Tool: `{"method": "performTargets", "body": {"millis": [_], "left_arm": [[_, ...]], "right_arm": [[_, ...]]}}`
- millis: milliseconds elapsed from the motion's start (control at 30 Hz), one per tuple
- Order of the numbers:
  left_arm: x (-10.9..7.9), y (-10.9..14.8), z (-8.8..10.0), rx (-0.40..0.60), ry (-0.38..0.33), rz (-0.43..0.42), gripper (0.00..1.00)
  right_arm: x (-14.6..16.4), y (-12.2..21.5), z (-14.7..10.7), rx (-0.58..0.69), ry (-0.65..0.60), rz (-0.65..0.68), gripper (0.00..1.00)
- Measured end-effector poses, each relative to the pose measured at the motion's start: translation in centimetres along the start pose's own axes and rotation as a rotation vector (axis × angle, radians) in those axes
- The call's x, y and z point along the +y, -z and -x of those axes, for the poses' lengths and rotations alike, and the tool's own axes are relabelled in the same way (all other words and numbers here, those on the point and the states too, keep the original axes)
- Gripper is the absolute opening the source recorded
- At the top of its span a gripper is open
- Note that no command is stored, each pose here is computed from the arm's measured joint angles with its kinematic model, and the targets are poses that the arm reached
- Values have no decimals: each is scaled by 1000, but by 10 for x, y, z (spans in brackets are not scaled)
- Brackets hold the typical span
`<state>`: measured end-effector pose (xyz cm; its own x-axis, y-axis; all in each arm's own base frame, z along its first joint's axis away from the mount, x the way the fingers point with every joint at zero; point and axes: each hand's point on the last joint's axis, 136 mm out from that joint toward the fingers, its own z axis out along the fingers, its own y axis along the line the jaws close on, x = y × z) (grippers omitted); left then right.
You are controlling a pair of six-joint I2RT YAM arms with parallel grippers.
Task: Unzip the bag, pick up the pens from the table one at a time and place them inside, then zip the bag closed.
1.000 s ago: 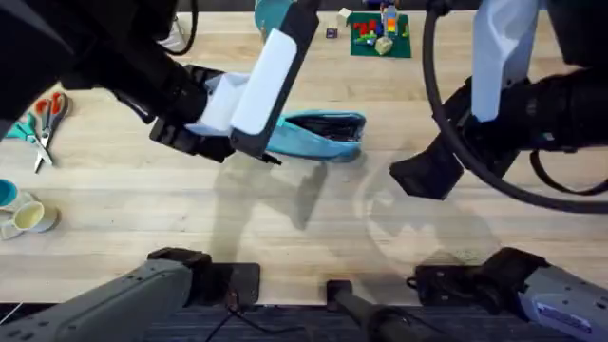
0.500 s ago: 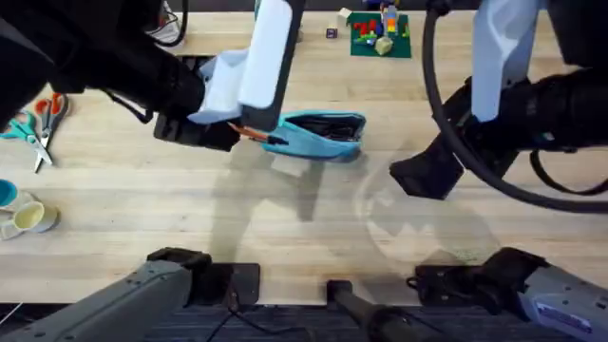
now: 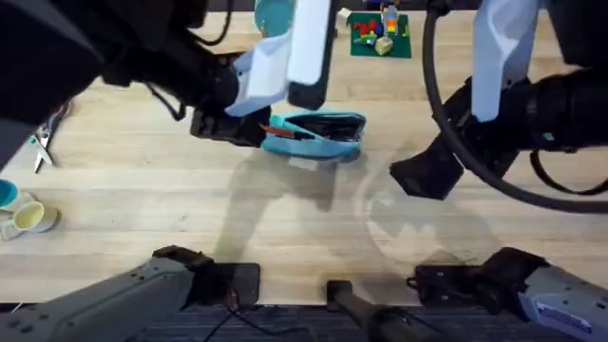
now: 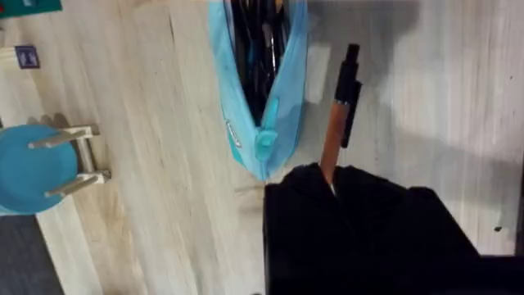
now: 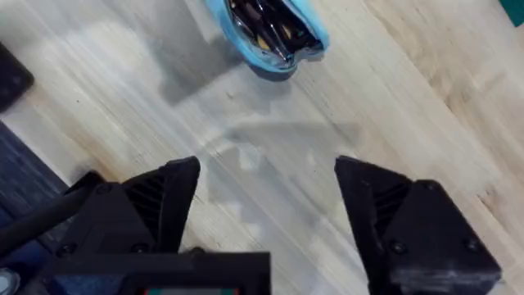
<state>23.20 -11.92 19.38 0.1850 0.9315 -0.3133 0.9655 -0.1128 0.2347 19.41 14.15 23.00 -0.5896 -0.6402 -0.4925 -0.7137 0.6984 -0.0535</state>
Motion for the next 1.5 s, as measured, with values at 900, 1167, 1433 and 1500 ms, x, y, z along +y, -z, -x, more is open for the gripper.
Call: {"method": "performTargets", "body": {"millis": [900,1167,1433,1500], "left_arm": [[37,-60,58,-5,-25,-203,44],[44,-83,56,3,-18,-226,44],[50,-97,55,2,-19,-225,44],[51,-99,56,1,-23,-224,44]], "right_arm": [[0,0,0,0,0,0,997],[0,0,0,0,0,0,997],[0,0,0,0,0,0,997],[0,0,0,0,0,0,997]]}}
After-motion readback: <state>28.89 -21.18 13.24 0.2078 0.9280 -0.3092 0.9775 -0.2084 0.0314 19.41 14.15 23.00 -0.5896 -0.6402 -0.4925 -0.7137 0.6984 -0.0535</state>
